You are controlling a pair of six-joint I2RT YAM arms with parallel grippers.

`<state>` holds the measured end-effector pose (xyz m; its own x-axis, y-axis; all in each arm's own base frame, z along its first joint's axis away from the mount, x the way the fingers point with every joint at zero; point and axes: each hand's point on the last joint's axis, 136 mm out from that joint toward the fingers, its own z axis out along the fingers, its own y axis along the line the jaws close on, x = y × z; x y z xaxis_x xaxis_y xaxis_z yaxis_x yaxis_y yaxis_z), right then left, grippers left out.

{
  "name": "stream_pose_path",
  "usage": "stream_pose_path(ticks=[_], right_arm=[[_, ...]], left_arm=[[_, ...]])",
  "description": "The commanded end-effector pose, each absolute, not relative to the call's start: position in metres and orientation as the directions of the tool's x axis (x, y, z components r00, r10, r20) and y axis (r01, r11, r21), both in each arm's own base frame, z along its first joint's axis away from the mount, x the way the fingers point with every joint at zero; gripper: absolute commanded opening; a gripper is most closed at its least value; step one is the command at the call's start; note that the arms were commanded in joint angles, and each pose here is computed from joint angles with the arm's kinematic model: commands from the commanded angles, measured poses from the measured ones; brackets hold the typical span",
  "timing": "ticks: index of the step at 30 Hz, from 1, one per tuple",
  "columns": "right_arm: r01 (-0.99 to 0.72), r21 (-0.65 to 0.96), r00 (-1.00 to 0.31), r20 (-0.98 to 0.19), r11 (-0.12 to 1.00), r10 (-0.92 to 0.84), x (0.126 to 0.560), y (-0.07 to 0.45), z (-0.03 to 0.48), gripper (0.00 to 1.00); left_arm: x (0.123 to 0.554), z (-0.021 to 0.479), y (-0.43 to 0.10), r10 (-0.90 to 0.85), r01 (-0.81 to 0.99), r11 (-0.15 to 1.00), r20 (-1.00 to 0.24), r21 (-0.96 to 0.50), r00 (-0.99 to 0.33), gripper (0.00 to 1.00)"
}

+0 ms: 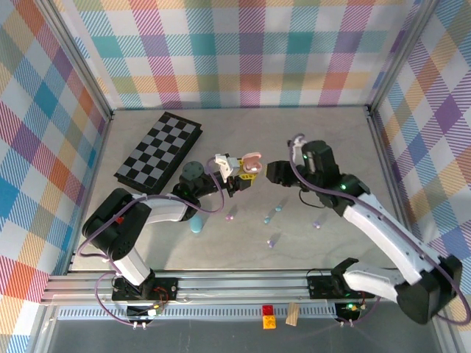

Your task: Insert wireless bluetooth earbuds into charging case

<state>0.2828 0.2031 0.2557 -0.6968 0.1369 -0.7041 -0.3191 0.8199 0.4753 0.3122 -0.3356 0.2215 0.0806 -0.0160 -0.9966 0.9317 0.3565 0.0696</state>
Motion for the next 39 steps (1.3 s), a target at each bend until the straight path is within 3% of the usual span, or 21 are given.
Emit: stream_pose_path(ticks=[1, 9, 21, 31, 39], right_arm=[[-0.225, 0.425, -0.602, -0.768, 0.877, 0.219, 0.301, 0.164, 0.252, 0.48], [0.090, 0.447, -0.653, -0.648, 0.890, 0.392, 0.352, 0.082, 0.180, 0.48], [0.243, 0.461, -0.764, -0.452, 0.854, 0.461, 0.445, 0.071, 0.090, 0.51], [0.364, 0.461, -0.723, -0.408, 0.810, 0.557, 0.499, 0.055, 0.052, 0.47], [0.402, 0.430, -0.706, -0.416, 0.808, 0.573, 0.508, 0.029, 0.044, 0.46]], left_arm=[[0.309, 0.244, -0.332, -0.065, 0.927, 0.366, -0.991, 0.083, 0.115, 0.25], [0.299, 0.250, -0.331, -0.061, 0.937, 0.335, -0.989, 0.105, 0.132, 0.25], [0.293, 0.251, -0.322, -0.014, 0.924, 0.358, -0.989, 0.135, 0.150, 0.25], [0.292, 0.247, -0.321, 0.001, 0.922, 0.360, -0.989, 0.140, 0.150, 0.26], [0.292, 0.244, -0.321, 0.040, 0.922, 0.352, -0.987, 0.158, 0.154, 0.26]])
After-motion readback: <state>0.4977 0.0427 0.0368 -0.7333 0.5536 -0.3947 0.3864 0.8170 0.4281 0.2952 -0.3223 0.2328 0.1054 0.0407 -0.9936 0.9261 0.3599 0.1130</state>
